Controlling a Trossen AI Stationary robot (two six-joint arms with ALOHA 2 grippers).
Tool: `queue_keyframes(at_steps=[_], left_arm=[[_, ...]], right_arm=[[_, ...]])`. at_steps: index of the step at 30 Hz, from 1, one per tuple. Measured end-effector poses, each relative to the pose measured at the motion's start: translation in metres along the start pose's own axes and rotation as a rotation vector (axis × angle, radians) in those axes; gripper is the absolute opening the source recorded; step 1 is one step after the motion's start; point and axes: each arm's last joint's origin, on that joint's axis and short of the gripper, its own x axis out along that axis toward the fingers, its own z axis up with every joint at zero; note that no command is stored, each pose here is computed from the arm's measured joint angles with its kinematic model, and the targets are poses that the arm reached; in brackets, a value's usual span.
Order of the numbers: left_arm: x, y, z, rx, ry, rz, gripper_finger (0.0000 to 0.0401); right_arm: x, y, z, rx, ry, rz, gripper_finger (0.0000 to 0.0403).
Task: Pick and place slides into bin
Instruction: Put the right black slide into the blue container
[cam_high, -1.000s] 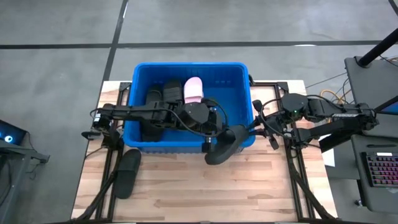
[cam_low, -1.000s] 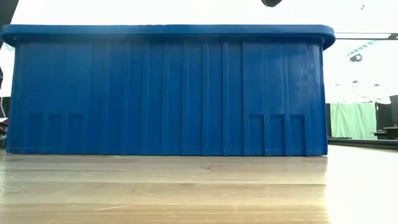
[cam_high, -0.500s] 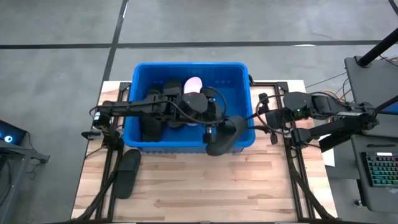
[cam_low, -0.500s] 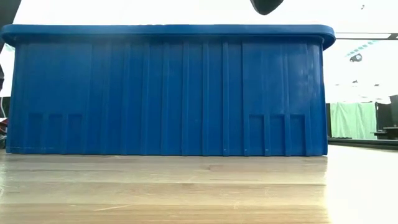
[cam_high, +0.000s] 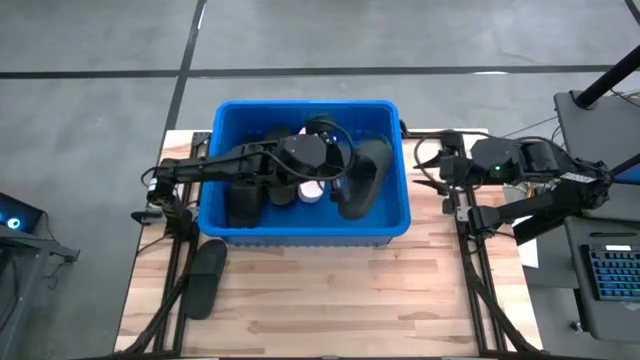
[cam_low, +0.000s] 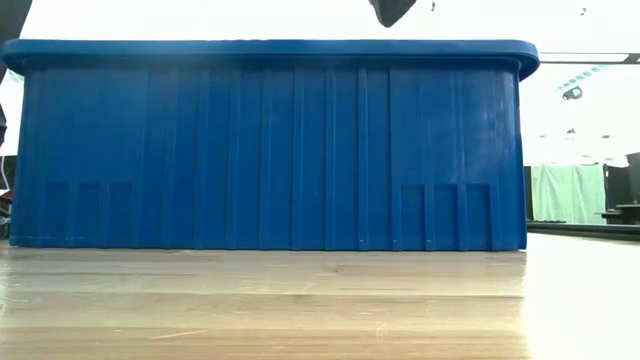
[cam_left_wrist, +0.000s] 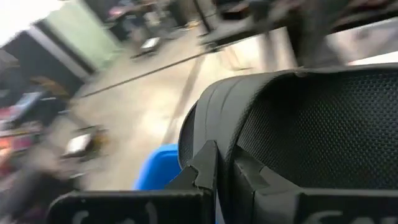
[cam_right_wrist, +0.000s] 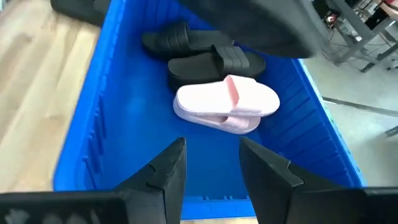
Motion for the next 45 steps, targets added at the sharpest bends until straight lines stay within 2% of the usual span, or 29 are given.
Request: queue_keyframes(at_steps=[3, 10, 15, 28, 39, 45], left_arm=[[0.013, 0.002, -0.007, 0.031, 0.058, 0.1, 0.0], [0.053, 0.001, -0.03, 0.09, 0.193, 0.214, 0.0], [0.083, -0.009, -0.053, 0.234, 0.334, 0.326, 0.0], [0.144, -0.039, -0.103, 0.496, 0.506, 0.244, 0.0], [0.172, -0.032, -0.13, 0.479, 0.542, 0.255, 0.0], [0.185, -0.041, -0.16, 0.495, 0.564, 0.204, 0.0]], right_arm=[[-0.006, -0.002, 0.002, 0.035, -0.008, -0.004, 0.0133], [-0.01, -0.003, 0.004, 0.068, -0.023, -0.008, 0.0124], [-0.008, -0.003, 0.003, 0.077, -0.014, -0.006, 0.0124], [-0.007, -0.002, 0.002, 0.075, -0.007, -0.004, 0.0113], [-0.007, -0.001, -0.004, 0.101, 0.057, 0.008, 0.0108], [-0.007, -0.001, -0.005, 0.102, 0.064, 0.009, 0.0101]])
